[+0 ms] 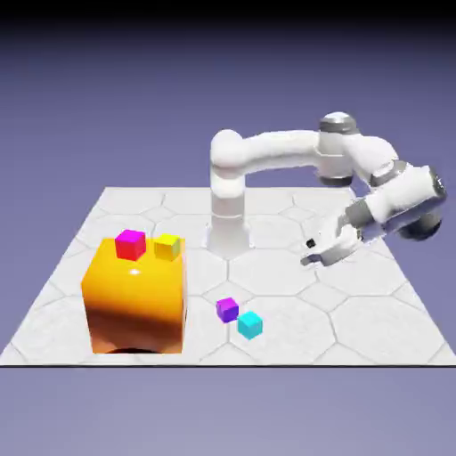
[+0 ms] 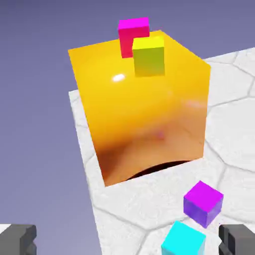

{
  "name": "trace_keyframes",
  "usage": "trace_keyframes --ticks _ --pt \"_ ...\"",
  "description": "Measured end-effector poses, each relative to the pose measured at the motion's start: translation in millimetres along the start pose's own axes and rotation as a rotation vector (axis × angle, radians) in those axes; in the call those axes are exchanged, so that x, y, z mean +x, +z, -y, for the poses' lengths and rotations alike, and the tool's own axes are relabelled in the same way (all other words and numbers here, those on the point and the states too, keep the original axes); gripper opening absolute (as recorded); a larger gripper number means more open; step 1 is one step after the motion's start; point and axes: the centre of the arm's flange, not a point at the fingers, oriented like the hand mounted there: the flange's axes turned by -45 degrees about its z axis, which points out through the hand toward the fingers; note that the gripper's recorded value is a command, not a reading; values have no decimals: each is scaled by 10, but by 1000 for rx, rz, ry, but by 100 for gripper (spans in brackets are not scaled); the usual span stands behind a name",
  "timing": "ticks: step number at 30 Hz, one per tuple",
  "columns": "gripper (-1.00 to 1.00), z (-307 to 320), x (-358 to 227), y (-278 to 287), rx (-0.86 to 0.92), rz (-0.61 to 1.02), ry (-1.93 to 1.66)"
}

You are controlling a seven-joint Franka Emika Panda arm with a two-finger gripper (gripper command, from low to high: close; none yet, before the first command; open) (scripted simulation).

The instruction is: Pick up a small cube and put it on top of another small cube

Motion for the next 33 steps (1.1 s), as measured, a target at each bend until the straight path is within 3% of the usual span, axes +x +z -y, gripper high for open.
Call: trace_keyframes --ticks 7,12,13,15,20,23,33 --pt "0 175 -1053 1635 -416 -239 137" --pt "0 -12 -1118 2099 -417 -238 136" --pt "-100 -47 -1119 2191 -416 -238 138" --pt "-100 -47 -1119 2191 -416 -239 138" --pt "-100 168 -1039 1584 -404 -235 132" --pt "-100 -12 -818 842 -259 -188 56" --pt "-100 -1380 285 -1375 216 -74 -209"
